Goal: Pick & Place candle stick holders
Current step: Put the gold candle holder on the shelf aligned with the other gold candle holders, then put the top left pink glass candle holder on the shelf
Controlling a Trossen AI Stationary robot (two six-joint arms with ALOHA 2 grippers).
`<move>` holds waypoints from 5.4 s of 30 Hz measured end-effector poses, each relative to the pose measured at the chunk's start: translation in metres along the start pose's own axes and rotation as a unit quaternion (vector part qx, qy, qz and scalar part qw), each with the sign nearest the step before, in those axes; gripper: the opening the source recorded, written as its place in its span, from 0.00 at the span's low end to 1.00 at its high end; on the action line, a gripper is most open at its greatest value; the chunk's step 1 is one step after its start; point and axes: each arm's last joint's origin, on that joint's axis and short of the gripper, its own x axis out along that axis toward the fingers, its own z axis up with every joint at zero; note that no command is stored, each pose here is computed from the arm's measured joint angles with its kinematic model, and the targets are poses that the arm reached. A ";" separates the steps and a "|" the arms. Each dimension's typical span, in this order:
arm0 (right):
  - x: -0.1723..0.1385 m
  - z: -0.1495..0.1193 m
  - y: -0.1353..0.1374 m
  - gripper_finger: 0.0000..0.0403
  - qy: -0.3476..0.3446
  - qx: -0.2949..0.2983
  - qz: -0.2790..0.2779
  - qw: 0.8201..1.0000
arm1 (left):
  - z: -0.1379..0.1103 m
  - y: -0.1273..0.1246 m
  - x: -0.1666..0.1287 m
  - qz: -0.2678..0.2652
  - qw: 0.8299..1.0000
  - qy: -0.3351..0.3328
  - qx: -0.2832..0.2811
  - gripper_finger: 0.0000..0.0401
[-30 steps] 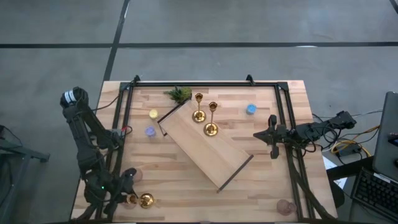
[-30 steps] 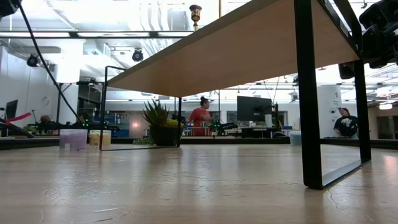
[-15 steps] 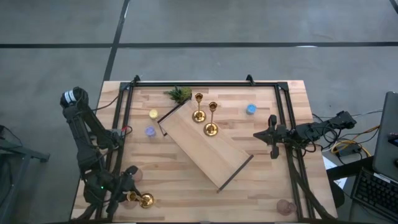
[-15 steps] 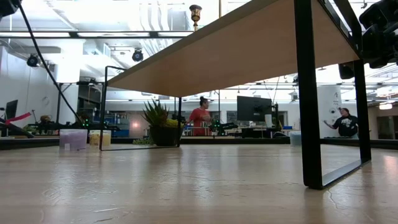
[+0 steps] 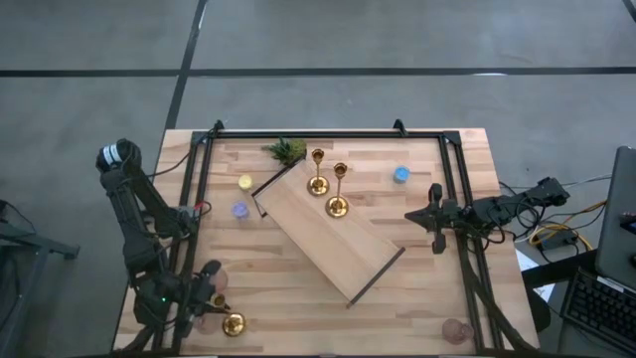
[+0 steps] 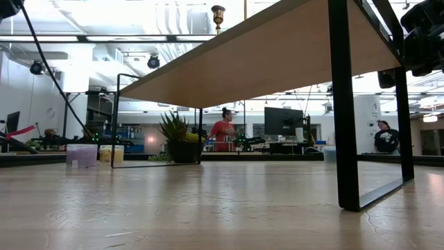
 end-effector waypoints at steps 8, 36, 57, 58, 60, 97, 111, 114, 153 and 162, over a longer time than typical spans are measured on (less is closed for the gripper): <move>0.000 0.000 0.000 0.02 0.000 0.000 0.000 1.000 | 0.005 0.003 -0.001 0.066 0.995 -0.071 0.014 0.07; 0.000 0.000 0.000 0.02 0.000 0.000 0.000 1.000 | 0.168 0.054 0.003 0.148 0.937 -0.316 0.032 0.06; 0.000 0.000 0.000 0.02 0.000 0.000 0.000 1.000 | 0.196 0.109 0.079 0.202 0.917 -0.336 0.067 0.06; 0.000 0.000 0.000 0.02 0.000 0.000 0.000 1.000 | 0.200 0.108 0.082 0.204 0.917 -0.336 0.071 0.06; 0.000 0.000 0.000 0.02 0.000 0.000 0.000 1.000 | 0.206 0.107 0.088 0.209 0.916 -0.332 0.082 0.06; 0.000 0.000 0.000 0.02 0.000 -0.002 0.000 1.000 | 0.233 0.131 0.124 0.265 0.924 -0.266 0.079 0.12; 0.000 0.000 0.000 0.02 0.000 -0.003 0.000 1.000 | 0.219 0.134 0.131 0.269 0.940 -0.203 0.046 0.12; 0.000 0.000 0.000 0.02 0.000 -0.003 0.000 1.000 | 0.208 0.138 0.135 0.272 0.943 -0.187 0.040 0.12; 0.000 0.000 0.000 0.02 0.001 -0.003 0.000 1.000 | 0.107 0.071 0.081 0.076 0.980 -0.121 0.141 0.02; 0.000 0.000 0.000 0.02 0.003 -0.004 0.000 1.000 | 0.074 0.066 0.026 0.035 0.995 -0.067 0.057 0.02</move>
